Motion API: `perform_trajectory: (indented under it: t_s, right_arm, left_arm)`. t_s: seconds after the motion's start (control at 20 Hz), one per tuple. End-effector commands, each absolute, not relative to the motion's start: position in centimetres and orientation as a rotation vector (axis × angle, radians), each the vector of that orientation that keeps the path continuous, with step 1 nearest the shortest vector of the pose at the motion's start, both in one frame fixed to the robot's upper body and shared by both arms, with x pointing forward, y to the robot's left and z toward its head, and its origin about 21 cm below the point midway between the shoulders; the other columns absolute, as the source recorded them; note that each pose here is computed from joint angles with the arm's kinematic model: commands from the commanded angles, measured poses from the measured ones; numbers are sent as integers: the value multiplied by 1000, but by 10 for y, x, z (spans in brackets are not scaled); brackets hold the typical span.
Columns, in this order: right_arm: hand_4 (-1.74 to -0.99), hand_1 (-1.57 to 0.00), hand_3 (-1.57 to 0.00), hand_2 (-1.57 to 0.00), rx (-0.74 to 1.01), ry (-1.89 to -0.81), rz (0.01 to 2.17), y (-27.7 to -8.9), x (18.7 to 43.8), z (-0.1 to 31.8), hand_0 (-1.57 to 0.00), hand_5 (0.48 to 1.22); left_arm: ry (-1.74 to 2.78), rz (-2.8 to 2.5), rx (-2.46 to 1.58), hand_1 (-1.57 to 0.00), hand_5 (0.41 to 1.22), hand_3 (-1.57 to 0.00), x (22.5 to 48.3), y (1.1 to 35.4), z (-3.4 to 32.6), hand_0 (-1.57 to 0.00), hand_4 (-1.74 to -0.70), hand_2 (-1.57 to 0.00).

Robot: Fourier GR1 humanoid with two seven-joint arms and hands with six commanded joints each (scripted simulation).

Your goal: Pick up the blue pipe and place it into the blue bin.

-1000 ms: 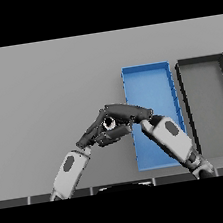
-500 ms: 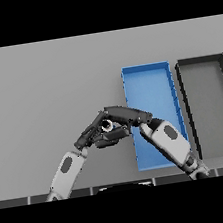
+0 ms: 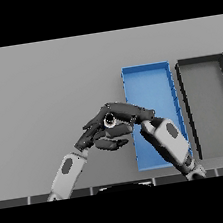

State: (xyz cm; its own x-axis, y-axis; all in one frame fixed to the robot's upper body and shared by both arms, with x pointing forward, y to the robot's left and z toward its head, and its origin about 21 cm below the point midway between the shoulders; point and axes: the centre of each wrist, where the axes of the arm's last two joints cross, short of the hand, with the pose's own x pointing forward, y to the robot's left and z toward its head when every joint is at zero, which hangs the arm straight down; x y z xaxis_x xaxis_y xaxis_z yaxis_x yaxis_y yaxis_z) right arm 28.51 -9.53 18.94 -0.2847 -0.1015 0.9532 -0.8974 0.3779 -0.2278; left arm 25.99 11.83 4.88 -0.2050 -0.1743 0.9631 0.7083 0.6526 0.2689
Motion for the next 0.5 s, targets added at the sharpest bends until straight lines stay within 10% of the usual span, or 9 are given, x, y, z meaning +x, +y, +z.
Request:
perform_trajectory:
  t_s: [0.0,0.45]
  right_arm:
    - [-1741,-1571,-1570,-1571,894,-1674,1018,-97,288,196,-1571,1221]
    - [-1741,-1571,-1571,-1571,1012,-1774,859,-113,322,305,-1571,1221]
  left_arm:
    - [-1581,-857,-444,-23,482,-20,263,118,51,-25,-922,-22]
    - [-1558,-869,-453,-2,435,-2,266,119,49,-3,-905,-2]
